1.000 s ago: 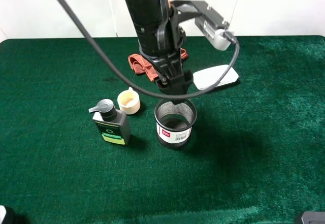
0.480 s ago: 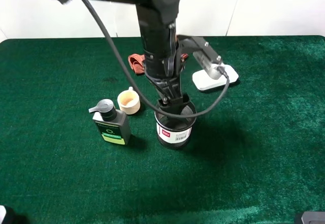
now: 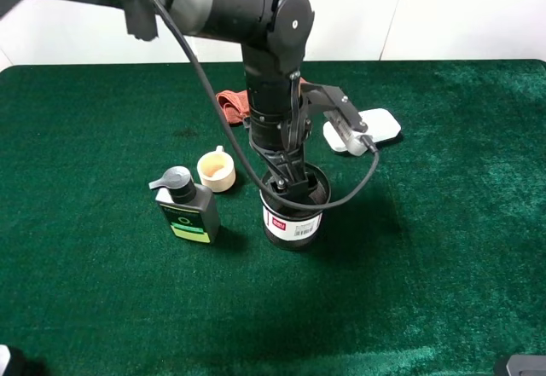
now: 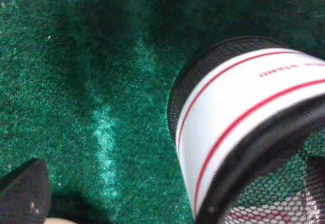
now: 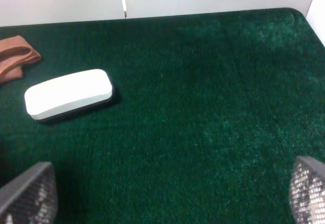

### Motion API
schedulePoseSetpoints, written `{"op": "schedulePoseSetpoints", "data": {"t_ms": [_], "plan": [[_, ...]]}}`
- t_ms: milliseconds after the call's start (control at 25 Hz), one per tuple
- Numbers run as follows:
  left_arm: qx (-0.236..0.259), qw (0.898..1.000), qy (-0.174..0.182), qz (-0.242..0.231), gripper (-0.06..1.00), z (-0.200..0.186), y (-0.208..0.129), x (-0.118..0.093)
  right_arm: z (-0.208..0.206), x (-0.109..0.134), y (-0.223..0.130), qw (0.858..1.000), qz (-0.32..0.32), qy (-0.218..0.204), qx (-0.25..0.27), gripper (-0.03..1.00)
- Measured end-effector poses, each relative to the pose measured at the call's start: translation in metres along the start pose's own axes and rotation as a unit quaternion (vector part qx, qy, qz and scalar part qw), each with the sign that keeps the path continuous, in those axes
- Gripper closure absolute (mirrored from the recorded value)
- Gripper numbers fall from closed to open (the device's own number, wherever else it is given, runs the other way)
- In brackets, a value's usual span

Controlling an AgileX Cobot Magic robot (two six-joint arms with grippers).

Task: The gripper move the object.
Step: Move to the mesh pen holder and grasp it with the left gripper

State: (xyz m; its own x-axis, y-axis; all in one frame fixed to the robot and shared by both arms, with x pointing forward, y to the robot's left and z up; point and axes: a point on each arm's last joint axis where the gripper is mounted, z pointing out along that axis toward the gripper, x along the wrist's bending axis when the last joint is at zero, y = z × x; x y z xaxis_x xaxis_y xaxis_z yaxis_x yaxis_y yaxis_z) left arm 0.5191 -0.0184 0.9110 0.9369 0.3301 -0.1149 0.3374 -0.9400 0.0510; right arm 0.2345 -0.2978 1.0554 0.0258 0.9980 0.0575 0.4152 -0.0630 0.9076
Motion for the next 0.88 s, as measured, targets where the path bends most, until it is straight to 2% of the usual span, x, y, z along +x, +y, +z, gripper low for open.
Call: {"op": "schedulePoseSetpoints", "data": {"t_ms": [320, 440, 520, 600, 880], "plan": [[0.000, 1.000, 0.001, -0.008, -0.05, 0.0045, 0.0008, 0.0012, 0.0000, 0.0000, 0.0000, 1.000, 0.000, 0.000, 0.000, 0.27], [0.000, 1.000, 0.001, -0.009, 0.01, 0.0045, 0.0008, 0.0012, 0.0000, 0.0000, 0.0000, 1.000, 0.000, 0.000, 0.000, 0.27], [0.000, 1.000, 0.001, -0.010, 0.08, 0.0045, 0.0008, 0.0012, 0.0000, 0.0000, 0.0000, 1.000, 0.000, 0.000, 0.000, 0.27], [0.000, 1.000, 0.001, -0.010, 0.21, 0.0045, 0.0008, 0.0012, 0.0000, 0.0000, 0.0000, 1.000, 0.000, 0.000, 0.000, 0.27], [-0.011, 1.000, 0.007, -0.010, 0.75, 0.0045, 0.0028, 0.0022, 0.0000, 0.0000, 0.0000, 1.000, 0.000, 0.000, 0.000, 0.27]]}}
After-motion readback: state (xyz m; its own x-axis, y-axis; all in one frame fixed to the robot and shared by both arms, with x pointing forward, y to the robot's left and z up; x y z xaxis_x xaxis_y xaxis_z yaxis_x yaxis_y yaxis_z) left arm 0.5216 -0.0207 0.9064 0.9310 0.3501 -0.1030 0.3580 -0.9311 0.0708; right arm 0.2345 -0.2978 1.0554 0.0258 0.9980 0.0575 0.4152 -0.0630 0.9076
